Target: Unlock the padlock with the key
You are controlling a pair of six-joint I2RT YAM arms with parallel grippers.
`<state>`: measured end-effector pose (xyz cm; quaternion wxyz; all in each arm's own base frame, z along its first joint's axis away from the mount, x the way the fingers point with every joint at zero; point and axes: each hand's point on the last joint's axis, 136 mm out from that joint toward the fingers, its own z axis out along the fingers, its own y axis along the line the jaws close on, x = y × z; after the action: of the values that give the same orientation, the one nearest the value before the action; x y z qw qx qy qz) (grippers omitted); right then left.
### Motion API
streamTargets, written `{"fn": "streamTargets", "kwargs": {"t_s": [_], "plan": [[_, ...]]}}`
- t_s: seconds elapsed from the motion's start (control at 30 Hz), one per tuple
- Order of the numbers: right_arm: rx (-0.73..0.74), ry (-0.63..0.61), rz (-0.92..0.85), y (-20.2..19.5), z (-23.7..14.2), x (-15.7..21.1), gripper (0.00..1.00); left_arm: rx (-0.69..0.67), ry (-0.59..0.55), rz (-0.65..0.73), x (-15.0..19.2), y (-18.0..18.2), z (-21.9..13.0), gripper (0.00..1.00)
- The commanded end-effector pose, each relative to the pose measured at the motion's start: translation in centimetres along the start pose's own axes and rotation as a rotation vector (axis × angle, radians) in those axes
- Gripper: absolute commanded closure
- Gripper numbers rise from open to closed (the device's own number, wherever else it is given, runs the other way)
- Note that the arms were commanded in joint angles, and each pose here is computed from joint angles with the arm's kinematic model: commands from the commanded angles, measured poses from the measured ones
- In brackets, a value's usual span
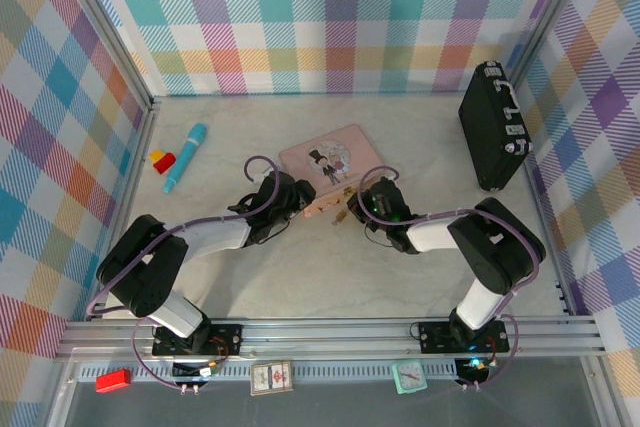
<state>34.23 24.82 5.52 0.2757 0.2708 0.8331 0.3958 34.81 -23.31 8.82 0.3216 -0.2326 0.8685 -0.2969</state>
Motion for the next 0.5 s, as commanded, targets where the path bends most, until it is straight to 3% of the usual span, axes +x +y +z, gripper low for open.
{"fn": "streamTargets", "kwargs": {"t_s": [0.0, 0.47], "plan": [[-0.044, -0.116, 0.073, 1.4, -0.7, -2.5, 1.00, -0.100, 0.001, 0.011, 0.5, 2.3, 0.5, 0.41], [0.027, -0.175, 0.131, -0.2, -1.6, -4.1, 1.00, -0.116, 0.000, 0.020, 0.5, 2.4, 1.1, 0.41]]}}
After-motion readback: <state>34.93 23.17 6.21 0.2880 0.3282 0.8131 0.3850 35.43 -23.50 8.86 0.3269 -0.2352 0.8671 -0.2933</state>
